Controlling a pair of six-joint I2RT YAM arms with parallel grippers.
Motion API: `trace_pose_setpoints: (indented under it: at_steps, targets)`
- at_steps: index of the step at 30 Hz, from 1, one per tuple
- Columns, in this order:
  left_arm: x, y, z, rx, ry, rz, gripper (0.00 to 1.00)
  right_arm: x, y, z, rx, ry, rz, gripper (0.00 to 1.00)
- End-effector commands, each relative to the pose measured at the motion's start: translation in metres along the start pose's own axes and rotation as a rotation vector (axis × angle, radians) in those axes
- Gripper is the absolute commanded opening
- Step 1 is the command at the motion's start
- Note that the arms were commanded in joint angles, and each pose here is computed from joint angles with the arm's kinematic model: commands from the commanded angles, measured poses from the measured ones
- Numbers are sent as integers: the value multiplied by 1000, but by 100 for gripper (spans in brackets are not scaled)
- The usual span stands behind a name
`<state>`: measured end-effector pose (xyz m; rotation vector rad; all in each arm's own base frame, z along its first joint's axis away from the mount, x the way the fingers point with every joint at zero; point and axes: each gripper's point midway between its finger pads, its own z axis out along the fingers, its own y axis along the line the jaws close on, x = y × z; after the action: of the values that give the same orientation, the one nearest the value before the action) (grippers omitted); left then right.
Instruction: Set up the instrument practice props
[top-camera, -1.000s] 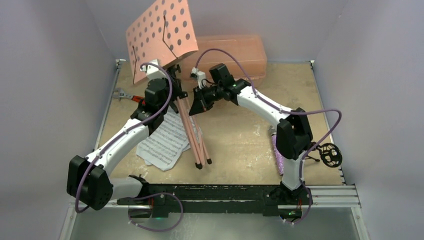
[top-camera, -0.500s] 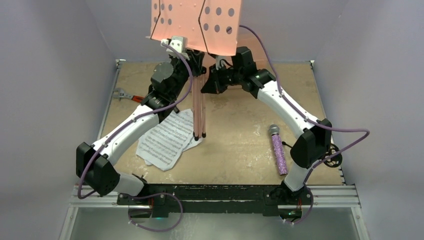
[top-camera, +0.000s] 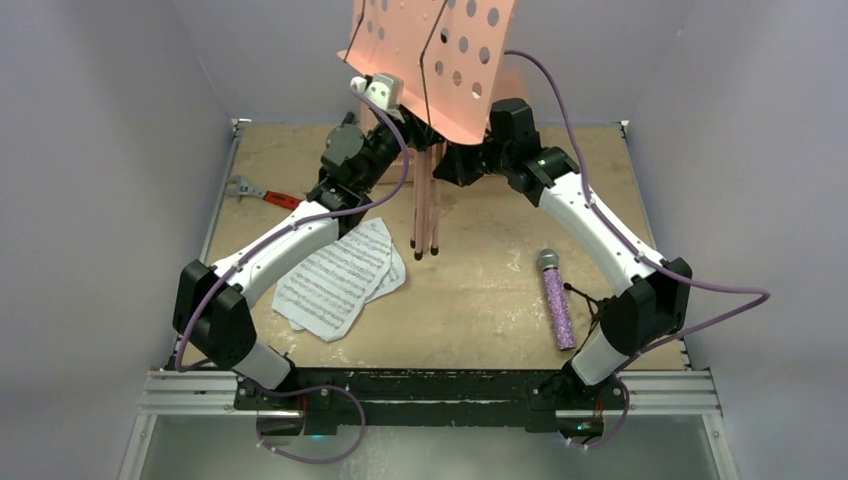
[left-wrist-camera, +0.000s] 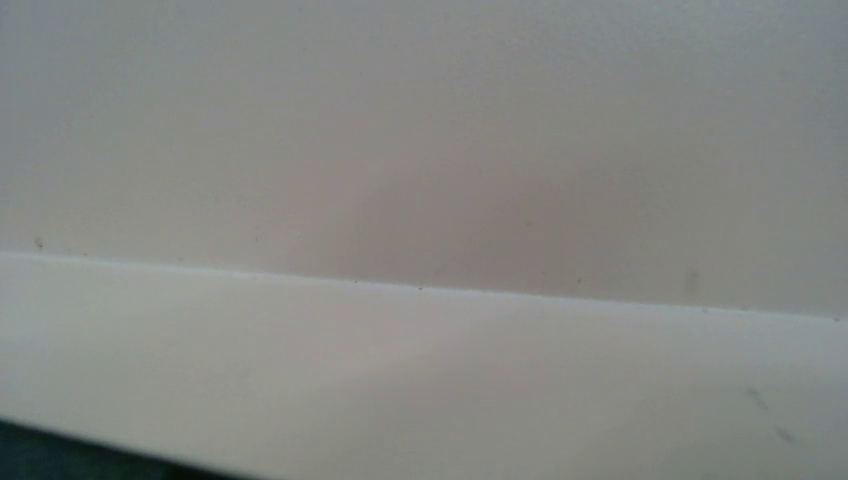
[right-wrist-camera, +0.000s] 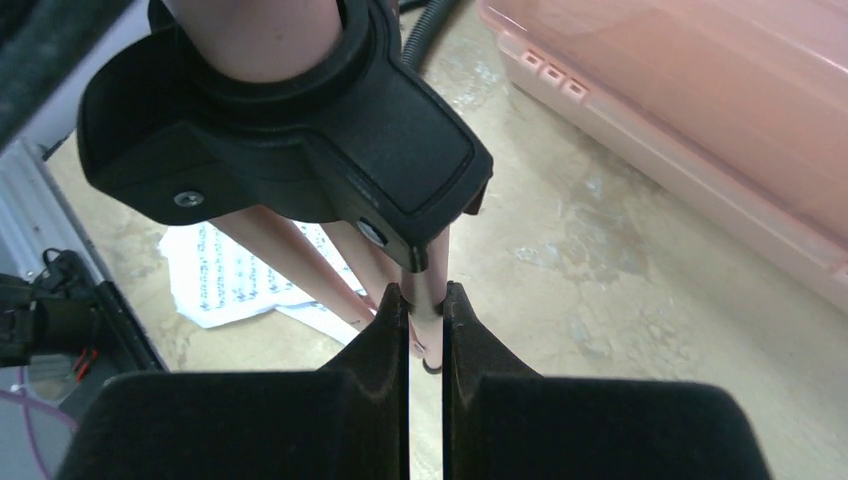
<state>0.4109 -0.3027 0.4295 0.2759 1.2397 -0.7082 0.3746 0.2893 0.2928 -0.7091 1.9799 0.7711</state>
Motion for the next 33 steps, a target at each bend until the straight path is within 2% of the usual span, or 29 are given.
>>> trace_pose_setpoints:
  at_steps: [1, 10, 24, 33]
  targets:
    - [-169, -91, -41, 360, -573, 51, 0, -3, -49, -15, 216, -68, 19, 0]
    - [-189, -97, -54, 383, -683, 104, 0, 23, -70, -18, 312, -33, -35, 0]
    - [-243, -90, -78, 351, -910, -9, 0, 48, -92, -25, 405, 33, -106, 0]
    - [-266, -96, -80, 371, -970, -8, 0, 64, -99, -27, 428, 69, -128, 0]
